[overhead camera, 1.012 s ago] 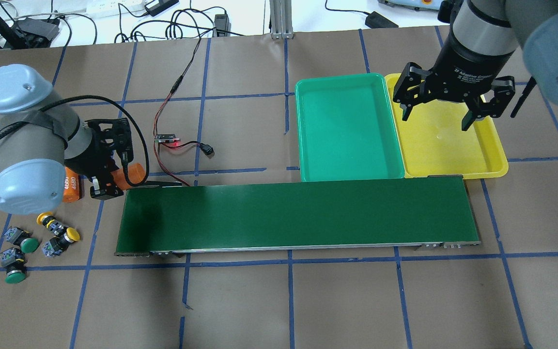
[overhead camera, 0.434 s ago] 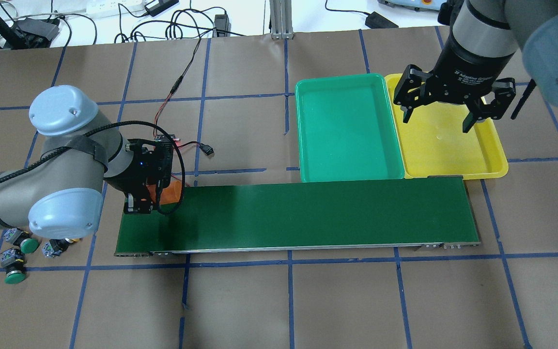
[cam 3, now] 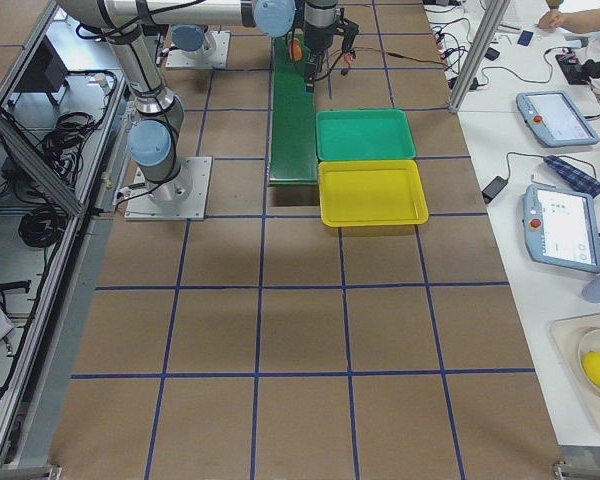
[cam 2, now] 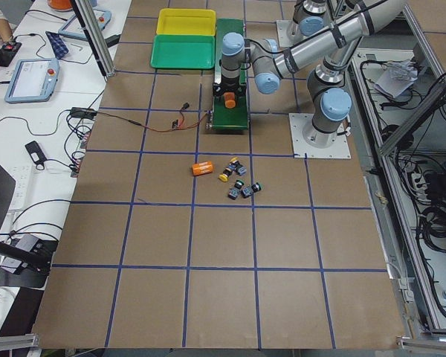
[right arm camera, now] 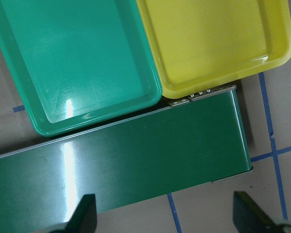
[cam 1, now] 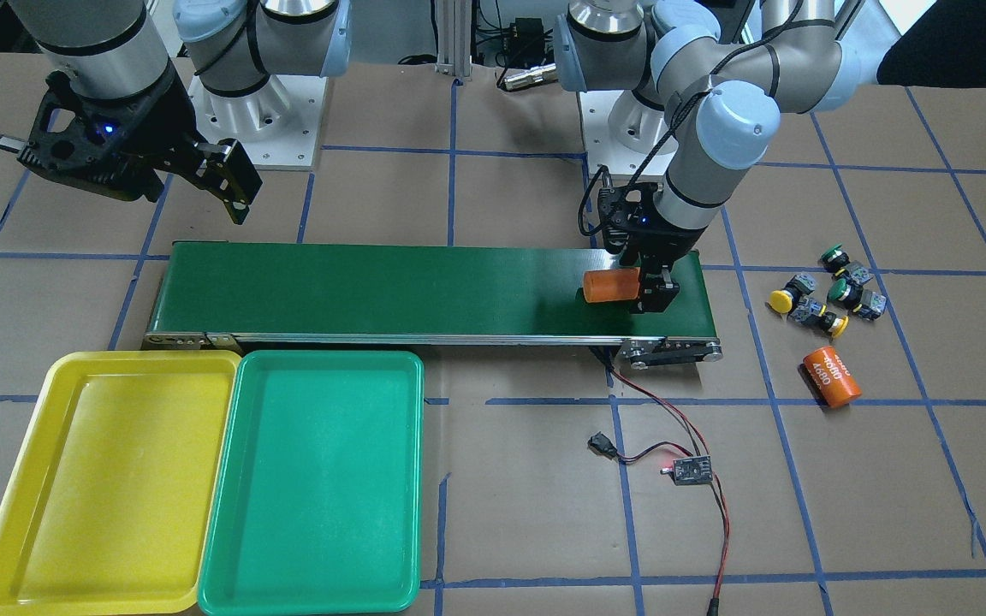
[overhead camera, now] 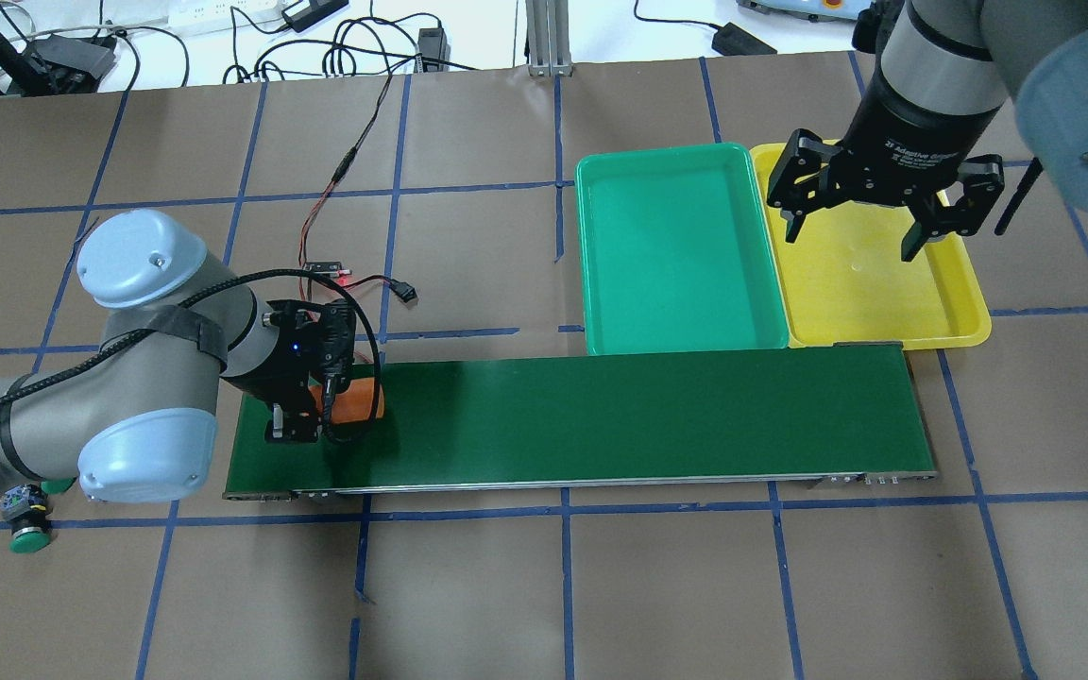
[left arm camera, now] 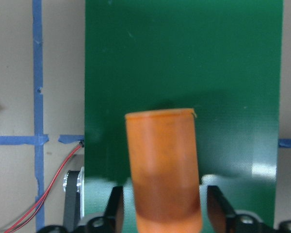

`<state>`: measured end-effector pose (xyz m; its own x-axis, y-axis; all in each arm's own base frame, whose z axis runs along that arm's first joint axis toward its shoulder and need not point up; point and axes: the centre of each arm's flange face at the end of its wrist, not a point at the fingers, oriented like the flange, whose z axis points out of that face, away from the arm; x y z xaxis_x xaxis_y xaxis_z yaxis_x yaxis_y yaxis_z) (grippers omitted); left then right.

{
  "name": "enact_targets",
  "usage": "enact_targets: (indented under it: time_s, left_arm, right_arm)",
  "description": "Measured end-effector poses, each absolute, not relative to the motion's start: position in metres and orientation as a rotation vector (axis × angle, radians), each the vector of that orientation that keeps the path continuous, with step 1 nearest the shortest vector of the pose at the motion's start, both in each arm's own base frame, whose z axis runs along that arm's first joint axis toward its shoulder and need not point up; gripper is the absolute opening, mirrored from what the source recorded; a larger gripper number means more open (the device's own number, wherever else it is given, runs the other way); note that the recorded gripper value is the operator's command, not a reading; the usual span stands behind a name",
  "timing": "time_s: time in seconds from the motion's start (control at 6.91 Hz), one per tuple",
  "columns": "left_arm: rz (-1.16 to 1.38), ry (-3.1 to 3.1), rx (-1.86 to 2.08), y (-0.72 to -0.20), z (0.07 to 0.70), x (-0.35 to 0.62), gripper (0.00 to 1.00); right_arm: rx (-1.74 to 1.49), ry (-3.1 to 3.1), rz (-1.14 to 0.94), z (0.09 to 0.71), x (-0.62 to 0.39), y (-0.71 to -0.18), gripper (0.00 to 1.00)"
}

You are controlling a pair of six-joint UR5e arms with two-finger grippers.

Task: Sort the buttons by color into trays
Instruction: 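Lower the orange cylinder onto the green belt and open the left gripper, then return the left gripper and grasp the second orange cylinder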

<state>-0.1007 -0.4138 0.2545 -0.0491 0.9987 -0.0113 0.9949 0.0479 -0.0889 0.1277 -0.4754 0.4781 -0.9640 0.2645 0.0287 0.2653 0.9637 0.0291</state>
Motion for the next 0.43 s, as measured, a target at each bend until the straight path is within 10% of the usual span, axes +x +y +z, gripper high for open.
enact_targets:
  time_s: [0.43]
  left_arm:
    - [0.158, -2.392, -2.054, -0.427, 0.284, -0.067, 1.00]
  right_arm:
    - [-0.435, -3.095, -0.040, 0.478, 0.127, -0.478, 1.00]
